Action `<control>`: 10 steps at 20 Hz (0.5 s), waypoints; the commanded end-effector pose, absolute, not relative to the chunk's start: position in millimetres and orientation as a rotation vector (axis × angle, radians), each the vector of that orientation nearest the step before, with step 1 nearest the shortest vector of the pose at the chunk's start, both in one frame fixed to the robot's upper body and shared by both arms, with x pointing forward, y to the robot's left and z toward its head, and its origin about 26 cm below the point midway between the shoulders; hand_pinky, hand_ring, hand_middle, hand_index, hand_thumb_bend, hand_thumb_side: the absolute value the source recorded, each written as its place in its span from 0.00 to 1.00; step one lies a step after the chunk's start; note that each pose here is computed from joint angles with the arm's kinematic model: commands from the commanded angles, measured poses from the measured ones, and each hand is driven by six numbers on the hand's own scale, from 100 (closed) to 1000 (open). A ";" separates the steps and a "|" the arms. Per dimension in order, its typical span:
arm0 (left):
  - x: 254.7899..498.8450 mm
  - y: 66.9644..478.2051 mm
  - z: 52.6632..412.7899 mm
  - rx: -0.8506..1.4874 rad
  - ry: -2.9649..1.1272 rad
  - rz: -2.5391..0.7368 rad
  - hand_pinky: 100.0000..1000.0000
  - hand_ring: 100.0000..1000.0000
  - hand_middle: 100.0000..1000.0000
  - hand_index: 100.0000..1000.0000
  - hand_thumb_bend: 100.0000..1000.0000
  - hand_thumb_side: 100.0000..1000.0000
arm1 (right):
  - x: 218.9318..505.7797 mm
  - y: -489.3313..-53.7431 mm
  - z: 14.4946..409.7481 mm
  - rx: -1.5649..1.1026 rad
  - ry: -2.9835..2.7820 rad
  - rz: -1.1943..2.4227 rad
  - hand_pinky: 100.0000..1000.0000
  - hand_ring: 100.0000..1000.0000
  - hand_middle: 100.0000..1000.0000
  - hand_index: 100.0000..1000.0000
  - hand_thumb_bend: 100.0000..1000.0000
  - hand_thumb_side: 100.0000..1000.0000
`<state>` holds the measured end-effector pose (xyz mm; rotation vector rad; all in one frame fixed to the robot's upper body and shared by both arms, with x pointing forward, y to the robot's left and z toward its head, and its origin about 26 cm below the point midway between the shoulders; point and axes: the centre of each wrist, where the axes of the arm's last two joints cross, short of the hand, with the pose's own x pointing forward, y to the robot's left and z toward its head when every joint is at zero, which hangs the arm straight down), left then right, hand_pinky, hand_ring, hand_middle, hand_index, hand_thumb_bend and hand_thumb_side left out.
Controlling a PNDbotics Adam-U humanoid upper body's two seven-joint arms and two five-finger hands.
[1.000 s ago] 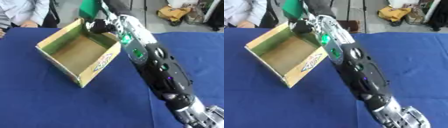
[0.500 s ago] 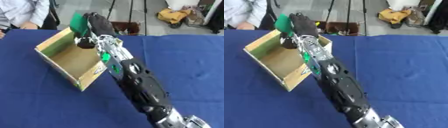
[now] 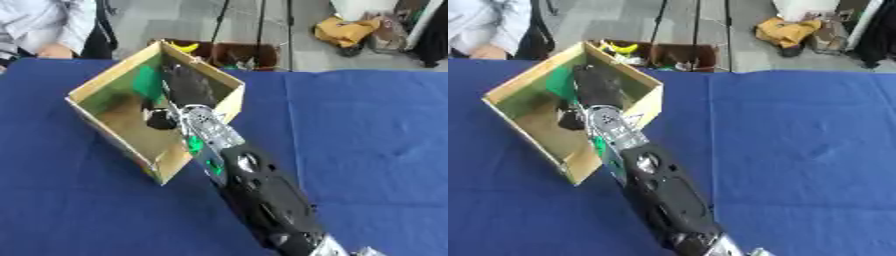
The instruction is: Pick up objects on the table and place them in the box.
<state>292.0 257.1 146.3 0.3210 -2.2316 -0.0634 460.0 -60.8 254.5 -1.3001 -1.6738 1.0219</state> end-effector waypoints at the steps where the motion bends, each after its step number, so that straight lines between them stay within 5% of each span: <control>1: 290.7 256.7 154.0 0.317 -2.260 -0.070 0.22 0.69 0.67 0.87 0.00 0.92 | 458.4 -54.5 258.4 -1.319 -1.693 1.041 0.61 0.65 0.42 0.56 0.00 0.28; 10: 290.9 256.5 154.3 0.317 -2.261 -0.070 0.22 0.69 0.67 0.87 0.00 0.92 | 461.7 -55.0 250.8 -1.313 -1.665 1.095 0.63 0.70 0.50 0.65 0.00 0.26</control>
